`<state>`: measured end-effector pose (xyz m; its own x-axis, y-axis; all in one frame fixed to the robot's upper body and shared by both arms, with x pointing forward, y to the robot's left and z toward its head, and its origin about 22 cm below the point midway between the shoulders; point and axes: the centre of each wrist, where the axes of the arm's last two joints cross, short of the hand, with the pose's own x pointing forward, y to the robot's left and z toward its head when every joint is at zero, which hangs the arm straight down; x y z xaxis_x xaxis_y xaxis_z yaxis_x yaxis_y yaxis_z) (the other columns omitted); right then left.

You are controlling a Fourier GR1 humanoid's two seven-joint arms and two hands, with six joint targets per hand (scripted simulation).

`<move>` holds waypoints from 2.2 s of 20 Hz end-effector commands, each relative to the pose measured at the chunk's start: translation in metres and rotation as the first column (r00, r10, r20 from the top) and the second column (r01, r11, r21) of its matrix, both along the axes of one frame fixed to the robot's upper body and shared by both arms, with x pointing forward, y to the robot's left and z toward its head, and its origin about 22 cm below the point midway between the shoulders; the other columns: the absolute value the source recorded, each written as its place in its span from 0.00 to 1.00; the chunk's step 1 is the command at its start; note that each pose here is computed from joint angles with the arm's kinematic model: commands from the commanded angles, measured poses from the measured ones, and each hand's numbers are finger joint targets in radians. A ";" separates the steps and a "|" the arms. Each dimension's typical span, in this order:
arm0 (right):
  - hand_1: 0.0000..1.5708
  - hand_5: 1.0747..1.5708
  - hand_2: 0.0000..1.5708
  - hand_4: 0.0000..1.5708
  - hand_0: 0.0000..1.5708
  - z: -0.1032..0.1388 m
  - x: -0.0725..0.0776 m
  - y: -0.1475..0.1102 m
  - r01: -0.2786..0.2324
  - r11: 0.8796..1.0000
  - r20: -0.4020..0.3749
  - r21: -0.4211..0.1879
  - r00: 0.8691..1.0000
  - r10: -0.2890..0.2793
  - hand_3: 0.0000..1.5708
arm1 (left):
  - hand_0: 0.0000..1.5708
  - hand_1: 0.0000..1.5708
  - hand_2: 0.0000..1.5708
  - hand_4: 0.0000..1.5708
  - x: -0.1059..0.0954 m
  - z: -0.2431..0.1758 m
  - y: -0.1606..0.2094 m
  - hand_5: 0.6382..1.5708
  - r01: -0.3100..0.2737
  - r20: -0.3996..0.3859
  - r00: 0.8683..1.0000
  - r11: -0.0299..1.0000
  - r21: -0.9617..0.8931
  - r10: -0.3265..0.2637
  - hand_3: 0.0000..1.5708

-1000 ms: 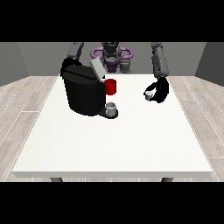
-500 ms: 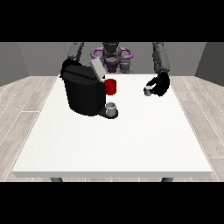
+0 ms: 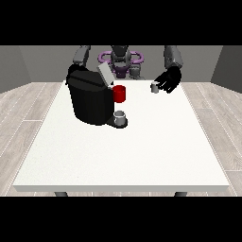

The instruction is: Insert the coffee pod into the coffee machine and close the lid

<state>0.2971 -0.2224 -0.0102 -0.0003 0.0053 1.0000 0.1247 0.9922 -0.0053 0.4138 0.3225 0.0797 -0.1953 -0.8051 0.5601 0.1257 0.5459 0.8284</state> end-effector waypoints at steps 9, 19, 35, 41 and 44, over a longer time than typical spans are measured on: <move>0.00 1.00 0.00 0.32 0.00 -0.008 -0.008 0.014 -0.072 0.997 -0.004 0.019 0.997 0.072 0.00 | 0.80 0.80 0.85 0.34 0.025 0.054 -0.037 1.00 -0.017 0.030 0.999 0.999 -0.037 0.018 0.82; 0.00 1.00 0.00 0.32 0.00 0.030 0.009 0.020 -0.132 0.991 0.099 -0.032 0.986 0.135 0.00 | 0.80 0.80 0.82 0.30 0.040 0.123 -0.034 1.00 -0.073 0.138 0.987 0.995 -0.071 0.083 0.78; 0.00 1.00 0.00 0.31 0.00 0.048 0.025 0.011 -0.042 0.998 0.165 -0.038 0.985 0.048 0.00 | 0.82 0.82 0.84 0.32 0.047 0.161 -0.059 1.00 -0.051 0.203 0.978 0.998 -0.026 0.055 0.78; 0.00 1.00 0.00 0.33 0.00 0.050 0.023 0.008 -0.060 0.998 0.175 -0.025 0.983 0.064 0.00 | 0.80 0.80 0.83 0.33 0.049 0.157 -0.066 1.00 -0.021 0.155 0.988 1.000 -0.012 0.023 0.77; 0.00 1.00 0.00 0.33 0.00 0.046 0.028 0.002 -0.026 1.000 0.160 -0.013 0.987 0.028 0.00 | 0.75 0.75 0.80 0.32 0.049 0.158 -0.082 1.00 0.004 0.182 0.983 1.000 -0.007 -0.003 0.75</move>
<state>0.3184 -0.2096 0.0369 -0.1565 0.0212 0.9874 0.0688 0.9976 -0.0105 0.4620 0.2572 0.2341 -0.2693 -0.8075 0.5248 -0.0468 0.5553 0.8304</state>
